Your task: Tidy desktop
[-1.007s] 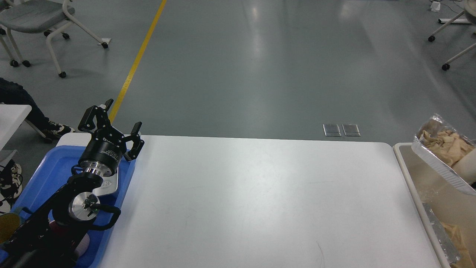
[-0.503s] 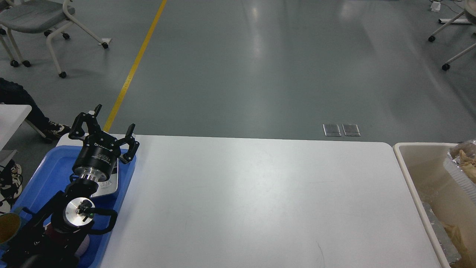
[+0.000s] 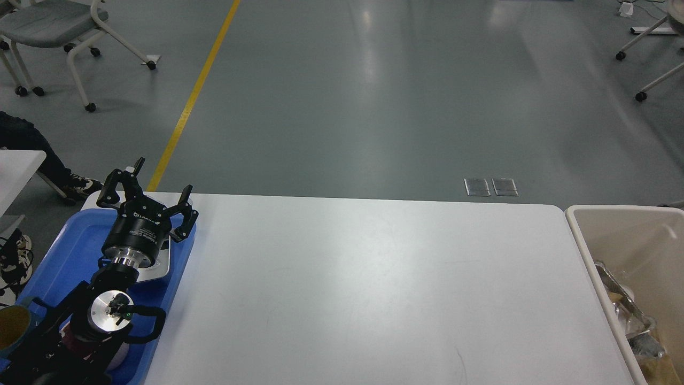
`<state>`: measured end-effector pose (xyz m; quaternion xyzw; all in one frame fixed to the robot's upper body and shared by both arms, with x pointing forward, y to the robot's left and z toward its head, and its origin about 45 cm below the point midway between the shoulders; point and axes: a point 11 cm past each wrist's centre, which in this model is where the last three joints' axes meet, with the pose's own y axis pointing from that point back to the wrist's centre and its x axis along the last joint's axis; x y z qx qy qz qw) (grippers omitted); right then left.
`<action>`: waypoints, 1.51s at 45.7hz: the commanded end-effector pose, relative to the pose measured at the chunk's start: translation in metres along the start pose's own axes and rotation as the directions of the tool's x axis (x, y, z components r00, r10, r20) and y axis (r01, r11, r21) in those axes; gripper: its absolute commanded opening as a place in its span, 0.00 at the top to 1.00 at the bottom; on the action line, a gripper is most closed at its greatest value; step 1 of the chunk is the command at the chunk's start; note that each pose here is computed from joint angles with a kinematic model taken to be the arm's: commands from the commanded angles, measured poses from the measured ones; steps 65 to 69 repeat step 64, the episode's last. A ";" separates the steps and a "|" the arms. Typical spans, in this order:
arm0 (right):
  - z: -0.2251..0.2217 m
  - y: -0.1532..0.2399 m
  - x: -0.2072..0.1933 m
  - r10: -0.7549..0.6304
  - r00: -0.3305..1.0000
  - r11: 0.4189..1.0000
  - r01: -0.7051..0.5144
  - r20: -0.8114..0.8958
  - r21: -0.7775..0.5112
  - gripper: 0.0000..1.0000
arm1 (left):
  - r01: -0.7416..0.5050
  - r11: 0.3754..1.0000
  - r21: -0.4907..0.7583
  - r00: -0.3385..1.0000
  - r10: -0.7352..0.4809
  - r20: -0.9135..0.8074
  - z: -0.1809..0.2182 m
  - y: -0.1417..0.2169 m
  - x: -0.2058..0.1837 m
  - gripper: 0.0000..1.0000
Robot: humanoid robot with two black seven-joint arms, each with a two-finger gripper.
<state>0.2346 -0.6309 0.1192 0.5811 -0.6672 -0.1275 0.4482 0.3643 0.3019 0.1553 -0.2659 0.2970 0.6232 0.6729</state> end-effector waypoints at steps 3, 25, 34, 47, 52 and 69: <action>-0.034 -0.014 -0.012 0.026 0.996 0.994 -0.035 0.087 0.103 0.00 | -0.008 1.000 0.001 1.000 0.008 0.007 0.002 0.000 0.002 0.04; -0.232 -0.038 -0.109 -0.350 0.732 0.819 -0.064 0.585 0.571 0.00 | -0.034 0.999 0.007 0.999 0.034 0.019 0.002 0.008 0.011 0.04; -0.298 0.007 -0.178 -0.638 0.618 0.634 0.084 0.459 0.769 0.00 | -0.035 0.999 0.008 0.999 0.035 0.019 0.001 0.008 0.010 0.04; -0.302 0.027 -0.257 -0.803 0.308 0.555 0.075 0.510 0.829 0.00 | -0.053 0.999 0.009 0.998 0.052 0.022 0.000 0.011 0.013 0.04; -0.294 0.027 -0.275 -0.814 0.246 0.557 0.075 0.526 0.827 0.00 | -0.049 0.999 0.006 0.999 0.049 0.018 0.001 0.013 0.013 0.04; -0.272 0.020 -0.265 -0.795 0.176 0.590 0.000 0.581 0.807 0.00 | -0.062 0.996 -0.063 0.998 0.061 -0.006 0.023 0.021 0.019 0.04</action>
